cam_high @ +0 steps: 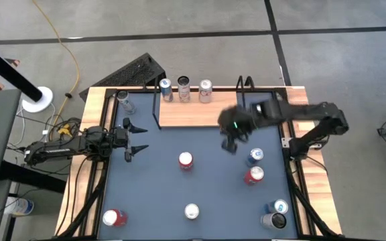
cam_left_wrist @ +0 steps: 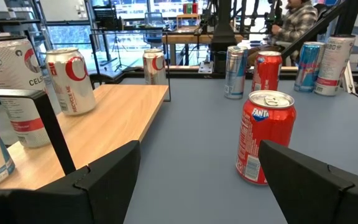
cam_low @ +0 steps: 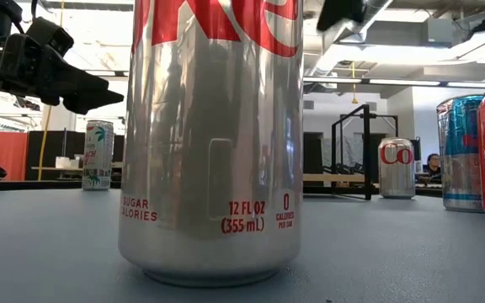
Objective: Place canned beverage on shelf
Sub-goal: Put the center orange soda can onto the shelf
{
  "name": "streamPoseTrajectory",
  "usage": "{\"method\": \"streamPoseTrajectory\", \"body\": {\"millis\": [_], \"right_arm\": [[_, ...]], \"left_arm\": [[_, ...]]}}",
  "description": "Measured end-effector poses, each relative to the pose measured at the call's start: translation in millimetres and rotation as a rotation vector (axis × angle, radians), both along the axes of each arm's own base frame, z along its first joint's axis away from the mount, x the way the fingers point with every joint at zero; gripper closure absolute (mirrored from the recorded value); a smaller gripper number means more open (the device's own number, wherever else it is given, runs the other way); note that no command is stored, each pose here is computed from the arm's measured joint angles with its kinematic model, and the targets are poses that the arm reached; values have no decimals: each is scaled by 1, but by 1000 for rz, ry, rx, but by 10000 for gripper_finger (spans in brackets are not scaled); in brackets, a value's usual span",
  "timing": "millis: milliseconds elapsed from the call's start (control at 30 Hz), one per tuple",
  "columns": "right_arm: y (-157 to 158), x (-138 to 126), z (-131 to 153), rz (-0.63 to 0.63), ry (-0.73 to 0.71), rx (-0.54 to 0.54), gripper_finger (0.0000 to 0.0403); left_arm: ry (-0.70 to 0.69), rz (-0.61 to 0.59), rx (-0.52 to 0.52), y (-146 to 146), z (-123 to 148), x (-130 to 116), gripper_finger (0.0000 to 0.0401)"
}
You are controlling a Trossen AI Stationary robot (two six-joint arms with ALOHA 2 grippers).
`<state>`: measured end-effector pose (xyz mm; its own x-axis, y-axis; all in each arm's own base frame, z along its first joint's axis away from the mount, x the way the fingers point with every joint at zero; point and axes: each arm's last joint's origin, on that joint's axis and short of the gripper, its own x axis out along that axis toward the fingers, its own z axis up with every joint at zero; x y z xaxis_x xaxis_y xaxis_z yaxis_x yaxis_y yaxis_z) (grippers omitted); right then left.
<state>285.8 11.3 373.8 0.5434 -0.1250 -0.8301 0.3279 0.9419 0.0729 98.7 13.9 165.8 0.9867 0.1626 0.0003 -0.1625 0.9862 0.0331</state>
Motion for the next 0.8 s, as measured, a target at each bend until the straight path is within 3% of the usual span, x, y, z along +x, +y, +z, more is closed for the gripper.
{"method": "streamPoseTrajectory", "body": {"millis": [133, 400, 600, 800], "right_arm": [[49, 3, 0, 106, -97, 29, 403], [103, 58, -22, 329, -318, -161, 403], [94, 99, -51, 434, -351, -169, 373], [59, 115, -63, 351, -325, -141, 260]], "left_arm": [[0, 0, 0, 0, 0, 0, 83], [0, 0, 0, 0, 0, 0, 83], [0, 0, 0, 0, 0, 0, 83], [0, 0, 0, 0, 0, 0, 83]]}}
